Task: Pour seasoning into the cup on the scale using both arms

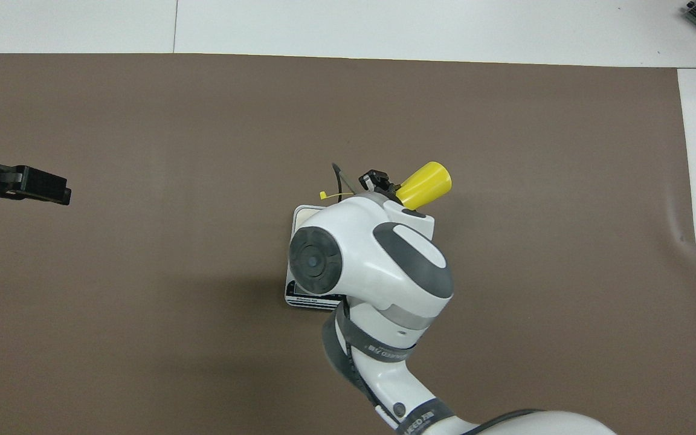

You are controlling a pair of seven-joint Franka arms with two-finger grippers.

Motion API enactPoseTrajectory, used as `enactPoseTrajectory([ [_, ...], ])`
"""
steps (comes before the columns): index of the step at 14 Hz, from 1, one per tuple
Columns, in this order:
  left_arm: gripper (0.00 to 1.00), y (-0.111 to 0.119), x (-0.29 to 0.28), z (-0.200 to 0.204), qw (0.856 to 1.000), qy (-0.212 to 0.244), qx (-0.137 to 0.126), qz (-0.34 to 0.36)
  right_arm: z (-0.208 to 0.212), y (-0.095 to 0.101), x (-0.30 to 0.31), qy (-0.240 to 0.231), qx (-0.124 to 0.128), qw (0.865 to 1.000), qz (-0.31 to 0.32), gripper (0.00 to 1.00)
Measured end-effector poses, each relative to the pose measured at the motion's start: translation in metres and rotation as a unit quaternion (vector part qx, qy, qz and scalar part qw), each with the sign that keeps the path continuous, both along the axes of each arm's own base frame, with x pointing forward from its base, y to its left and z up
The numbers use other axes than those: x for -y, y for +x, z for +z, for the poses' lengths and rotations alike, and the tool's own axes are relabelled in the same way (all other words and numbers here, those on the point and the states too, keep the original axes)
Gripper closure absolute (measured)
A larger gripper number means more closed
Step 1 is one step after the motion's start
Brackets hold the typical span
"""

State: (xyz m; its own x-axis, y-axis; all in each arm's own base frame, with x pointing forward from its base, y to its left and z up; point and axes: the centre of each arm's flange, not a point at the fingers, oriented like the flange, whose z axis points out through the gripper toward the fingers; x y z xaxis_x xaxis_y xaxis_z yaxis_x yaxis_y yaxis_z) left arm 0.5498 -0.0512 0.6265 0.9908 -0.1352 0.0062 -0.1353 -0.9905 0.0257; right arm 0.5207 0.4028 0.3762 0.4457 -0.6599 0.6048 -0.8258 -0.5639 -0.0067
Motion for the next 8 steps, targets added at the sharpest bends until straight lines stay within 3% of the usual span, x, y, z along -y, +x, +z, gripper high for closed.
enactPoseTrajectory([
  [8,0.0,0.0,0.001,-0.001,1.0,0.0,-0.001,-0.001,0.017,0.016,0.004,-0.05,0.044,0.998,0.011,0.5],
])
